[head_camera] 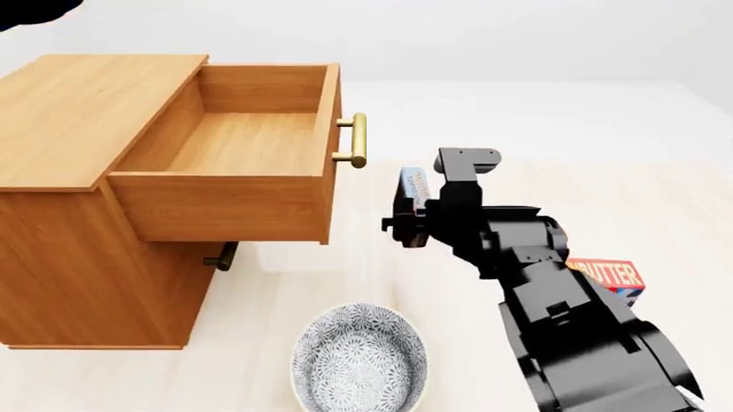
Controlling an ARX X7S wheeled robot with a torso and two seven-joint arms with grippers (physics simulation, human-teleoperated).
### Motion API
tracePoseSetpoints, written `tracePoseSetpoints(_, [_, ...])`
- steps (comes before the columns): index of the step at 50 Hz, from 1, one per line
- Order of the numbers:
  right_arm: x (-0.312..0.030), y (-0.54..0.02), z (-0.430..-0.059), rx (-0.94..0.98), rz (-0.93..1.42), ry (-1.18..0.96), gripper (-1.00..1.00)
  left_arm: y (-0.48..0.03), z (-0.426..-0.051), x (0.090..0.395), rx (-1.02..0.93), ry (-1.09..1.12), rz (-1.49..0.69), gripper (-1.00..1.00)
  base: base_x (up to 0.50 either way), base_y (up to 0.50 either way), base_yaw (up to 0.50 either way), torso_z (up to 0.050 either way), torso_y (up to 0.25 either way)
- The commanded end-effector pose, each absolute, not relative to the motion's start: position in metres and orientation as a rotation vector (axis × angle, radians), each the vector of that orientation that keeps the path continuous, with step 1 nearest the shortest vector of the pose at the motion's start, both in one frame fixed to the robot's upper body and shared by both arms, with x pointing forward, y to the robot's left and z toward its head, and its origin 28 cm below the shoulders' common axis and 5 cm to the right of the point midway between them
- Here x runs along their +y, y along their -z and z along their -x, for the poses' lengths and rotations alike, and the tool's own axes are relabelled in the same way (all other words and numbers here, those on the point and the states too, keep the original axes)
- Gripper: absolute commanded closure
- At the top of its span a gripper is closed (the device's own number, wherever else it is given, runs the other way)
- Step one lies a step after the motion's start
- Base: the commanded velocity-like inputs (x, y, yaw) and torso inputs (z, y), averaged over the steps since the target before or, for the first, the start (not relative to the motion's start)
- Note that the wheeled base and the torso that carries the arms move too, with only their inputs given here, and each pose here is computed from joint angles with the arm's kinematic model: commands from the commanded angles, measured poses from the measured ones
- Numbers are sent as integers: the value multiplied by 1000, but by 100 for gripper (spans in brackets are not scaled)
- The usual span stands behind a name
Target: Put the chocolate pudding in the top drawer of the cabinet and close it.
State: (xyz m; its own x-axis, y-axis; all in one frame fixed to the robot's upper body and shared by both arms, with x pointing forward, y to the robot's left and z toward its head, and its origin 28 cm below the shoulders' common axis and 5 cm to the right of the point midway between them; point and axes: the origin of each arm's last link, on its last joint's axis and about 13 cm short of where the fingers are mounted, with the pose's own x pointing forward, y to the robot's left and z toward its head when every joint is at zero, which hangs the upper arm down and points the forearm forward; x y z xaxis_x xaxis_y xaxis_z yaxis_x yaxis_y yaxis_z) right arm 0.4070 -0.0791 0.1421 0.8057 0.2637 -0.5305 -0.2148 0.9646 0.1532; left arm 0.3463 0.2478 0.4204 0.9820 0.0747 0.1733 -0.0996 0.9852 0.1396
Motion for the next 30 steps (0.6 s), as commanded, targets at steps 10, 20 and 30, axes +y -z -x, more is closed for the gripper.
tracePoseSetpoints(10, [-92,-251,-416,375,-3,-190,100,-420,-347,248,-192,-99,-130,-100,0,0,0,0,117])
tracePoseSetpoints(20, [-89,-312,-410,267,51,-180,100,-420,-347,247,-202,-105,-126,-100,0,0,0,0,0])
tracePoseSetpoints(30, [-70,-350,-406,162,91,-221,100,-420,-347,247,-216,-110,-123,-100,0,0,0,0,0])
